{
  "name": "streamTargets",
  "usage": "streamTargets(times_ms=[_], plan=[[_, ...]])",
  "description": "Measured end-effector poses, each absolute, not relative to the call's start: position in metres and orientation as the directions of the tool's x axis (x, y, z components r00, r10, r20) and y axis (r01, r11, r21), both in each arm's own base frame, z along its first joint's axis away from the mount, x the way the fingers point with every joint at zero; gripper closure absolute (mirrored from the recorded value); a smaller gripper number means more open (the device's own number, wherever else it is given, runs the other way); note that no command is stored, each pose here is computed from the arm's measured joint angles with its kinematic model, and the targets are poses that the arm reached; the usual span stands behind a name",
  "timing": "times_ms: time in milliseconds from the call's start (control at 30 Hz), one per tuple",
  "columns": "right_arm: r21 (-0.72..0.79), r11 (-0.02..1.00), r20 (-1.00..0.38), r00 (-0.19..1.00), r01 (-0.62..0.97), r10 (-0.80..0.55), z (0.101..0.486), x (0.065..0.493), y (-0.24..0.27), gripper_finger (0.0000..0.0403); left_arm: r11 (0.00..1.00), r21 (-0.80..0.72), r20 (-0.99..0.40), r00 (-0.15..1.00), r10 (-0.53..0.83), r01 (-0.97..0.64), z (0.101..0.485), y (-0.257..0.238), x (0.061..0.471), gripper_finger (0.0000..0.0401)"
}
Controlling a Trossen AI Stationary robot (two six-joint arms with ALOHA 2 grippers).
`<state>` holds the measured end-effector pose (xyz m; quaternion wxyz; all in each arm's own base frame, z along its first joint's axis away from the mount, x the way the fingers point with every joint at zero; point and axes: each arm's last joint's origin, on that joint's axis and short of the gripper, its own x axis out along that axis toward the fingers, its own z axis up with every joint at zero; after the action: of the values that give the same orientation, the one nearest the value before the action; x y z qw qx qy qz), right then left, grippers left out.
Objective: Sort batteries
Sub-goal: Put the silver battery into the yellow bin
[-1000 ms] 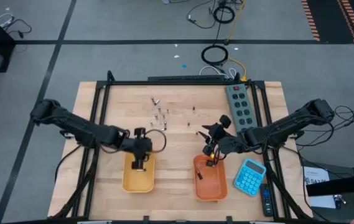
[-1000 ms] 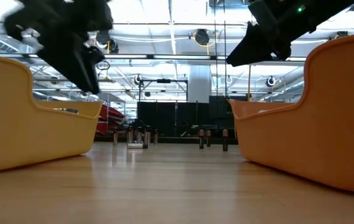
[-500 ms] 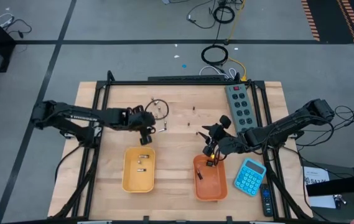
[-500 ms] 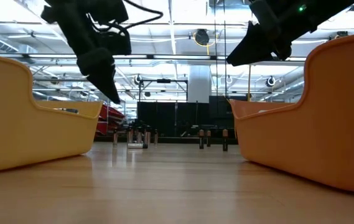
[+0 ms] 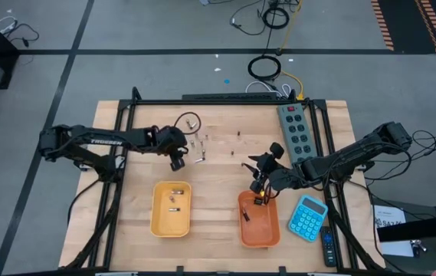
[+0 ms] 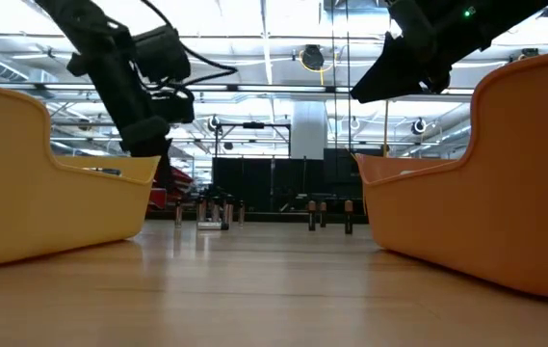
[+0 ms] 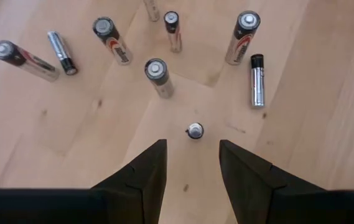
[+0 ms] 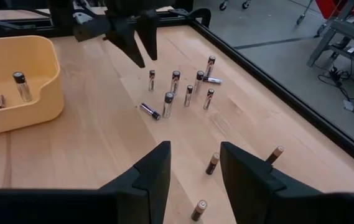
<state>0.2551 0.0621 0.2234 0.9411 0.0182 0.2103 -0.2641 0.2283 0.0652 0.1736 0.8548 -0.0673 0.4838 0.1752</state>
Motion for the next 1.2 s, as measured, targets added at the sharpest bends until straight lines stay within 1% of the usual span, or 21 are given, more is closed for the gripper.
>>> streamTargets(times_ms=[100,200,400,467,633,867,967,1033,1133,1200], plan=[[-0.076,0.860,-0.405,0.772,0.505,-0.489,0.224,0.255,0.062,0.0273,0.930,0.034,-0.851,0.477,0.219,-0.365,0.166,0.067,0.226,0.0244],[-0.076,0.860,-0.405,0.773,0.504,-0.489,0.224,0.255,0.062,0.0273,0.930,0.032,-0.863,0.459,0.211,-0.366,0.160,0.067,0.225,0.0239],[-0.075,0.860,-0.404,0.773,0.505,-0.489,0.224,0.255,0.062,0.0273,0.929,0.030,-0.862,0.460,0.211,-0.370,0.152,0.069,0.232,0.0198],[-0.076,0.860,-0.405,0.773,0.505,-0.489,0.224,0.255,0.062,0.0273,0.928,0.035,-0.867,0.451,0.214,-0.372,0.148,0.070,0.234,0.0191],[-0.076,0.860,-0.405,0.773,0.505,-0.489,0.224,0.255,0.062,0.0273,0.927,0.039,-0.871,0.443,0.215,-0.373,0.138,0.072,0.239,0.0189],[-0.073,0.860,-0.405,0.773,0.506,-0.489,0.224,0.255,0.062,0.0273,0.908,0.106,-0.868,0.408,0.283,-0.404,0.129,0.075,0.243,0.0189],[-0.073,0.860,-0.405,0.773,0.506,-0.489,0.224,0.255,0.062,0.0273,0.902,0.124,-0.864,0.403,0.303,-0.413,0.128,0.076,0.243,0.0197],[-0.073,0.860,-0.405,0.772,0.506,-0.489,0.224,0.255,0.062,0.0273,0.899,0.131,-0.861,0.403,0.312,-0.417,0.129,0.076,0.244,0.0209],[-0.072,0.859,-0.405,0.772,0.506,-0.489,0.224,0.255,0.062,0.0273,0.898,0.137,-0.850,0.416,0.323,-0.418,0.130,0.077,0.245,0.0239],[-0.069,0.859,-0.405,0.773,0.507,-0.489,0.224,0.255,0.062,0.0273,0.899,0.136,-0.838,0.435,0.329,-0.417,0.131,0.077,0.247,0.0268]])
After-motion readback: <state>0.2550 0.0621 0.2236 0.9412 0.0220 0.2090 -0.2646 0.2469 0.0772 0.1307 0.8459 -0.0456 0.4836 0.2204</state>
